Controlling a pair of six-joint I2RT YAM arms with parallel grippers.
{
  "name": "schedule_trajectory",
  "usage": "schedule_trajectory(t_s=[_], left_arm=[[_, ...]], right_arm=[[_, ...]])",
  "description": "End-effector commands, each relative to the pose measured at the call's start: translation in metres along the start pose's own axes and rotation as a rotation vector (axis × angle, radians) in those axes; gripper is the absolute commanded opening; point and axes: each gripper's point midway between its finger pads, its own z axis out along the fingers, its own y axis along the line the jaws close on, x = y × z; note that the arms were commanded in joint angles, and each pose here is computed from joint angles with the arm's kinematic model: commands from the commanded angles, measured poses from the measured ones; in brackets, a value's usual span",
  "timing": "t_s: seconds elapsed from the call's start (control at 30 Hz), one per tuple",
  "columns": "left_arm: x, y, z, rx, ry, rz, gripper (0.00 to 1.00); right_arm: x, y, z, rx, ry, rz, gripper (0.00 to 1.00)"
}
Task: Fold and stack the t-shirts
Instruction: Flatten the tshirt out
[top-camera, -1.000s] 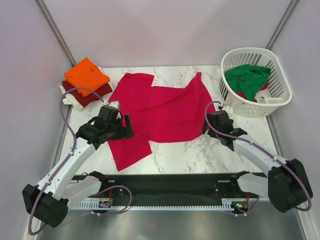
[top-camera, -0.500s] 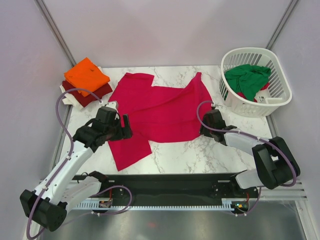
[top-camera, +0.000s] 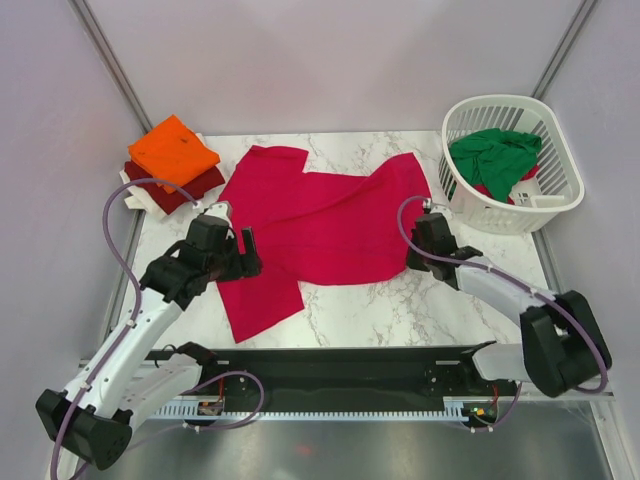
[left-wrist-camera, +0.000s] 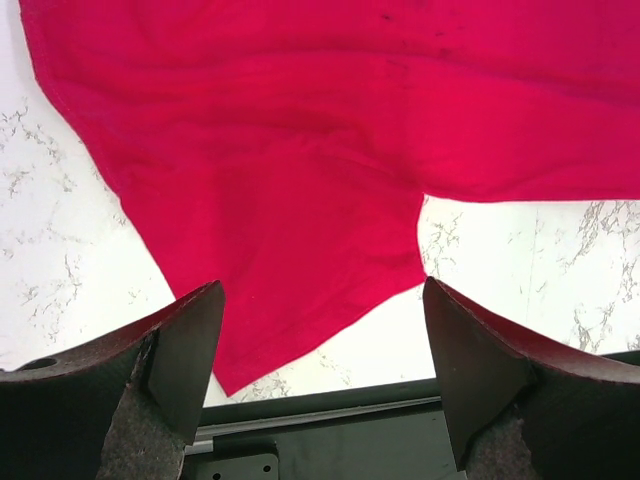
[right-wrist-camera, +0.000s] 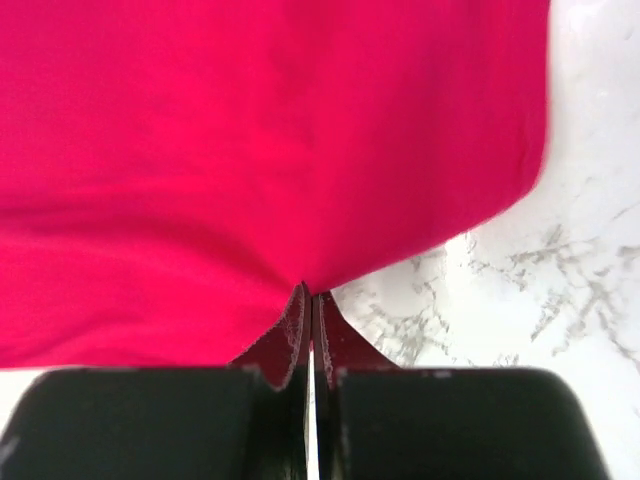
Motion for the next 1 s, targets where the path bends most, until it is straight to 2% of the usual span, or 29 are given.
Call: schedule_trajectory(t_s=[0.0,0.07,0.1,0.13,0.17,0.2,0.23,0.27,0.3,0.33,0.4,0.53,0.73,0.93,0.97], left_arm=[[-0.004,0.001,-0.001,-0.008,-0.026,-0.004,0.88],[-0.004,0.002,-0.001,-0.01,-0.025,-0.004,0.88],[-0.004,0.002,0.0,-0.009,-0.027,-0.004,0.88],[-0.004,0.002,-0.001,-0.01,-0.025,-0.004,0.88],[-0.005,0.001,-0.001,-0.008,-0.029,-0.004,0.88],[-0.005,0.001,-0.001,-0.007,-0.031,-0.004,0.88],[-0.005,0.002,-0.002,-0.008,-0.033,-0.005,0.88],[-0.006,0.002,-0.003,-0.01,-0.039,-0.005,0.88],[-0.006,0.002,-0.003,-0.009,-0.039,-0.006,0.88],[-0.006,0.002,-0.003,-0.009,-0.042,-0.007,0.88],[-0.005,0.002,-0.003,-0.01,-0.041,-0.004,0.88],[-0.002,-0.002,-0.002,-0.004,-0.033,0.011,0.88],[0.0,-0.004,0.001,0.001,-0.014,0.015,0.88],[0.0,-0.003,0.001,0.0,-0.013,0.015,0.88],[0.0,-0.003,0.001,-0.002,-0.016,0.015,0.88]], right_arm=[[-0.059,0.026,-0.051,-0.07,-0.099,0.005,0.0],[-0.077,0.039,-0.059,-0.095,-0.113,0.006,0.0],[-0.104,0.056,-0.07,-0.137,-0.149,-0.001,0.0],[-0.106,0.062,-0.053,-0.124,-0.111,-0.013,0.0],[-0.113,0.069,-0.044,-0.125,-0.1,-0.024,0.03],[-0.143,0.087,-0.043,-0.154,-0.137,-0.028,0.1],[-0.132,0.091,-0.002,-0.126,-0.052,-0.071,0.18],[-0.142,0.091,0.015,-0.107,-0.035,-0.067,0.53],[-0.174,0.105,0.017,-0.126,-0.052,-0.065,0.66],[-0.164,0.101,0.047,-0.091,0.014,-0.074,0.71],[-0.187,0.099,0.051,-0.053,-0.034,-0.068,0.81],[-0.199,0.087,0.026,-0.011,-0.112,-0.055,0.85],[-0.172,0.058,0.014,0.038,-0.144,-0.079,0.85],[-0.165,0.053,0.053,0.052,-0.088,-0.079,0.7],[-0.165,0.053,0.059,0.053,-0.083,-0.075,0.64]])
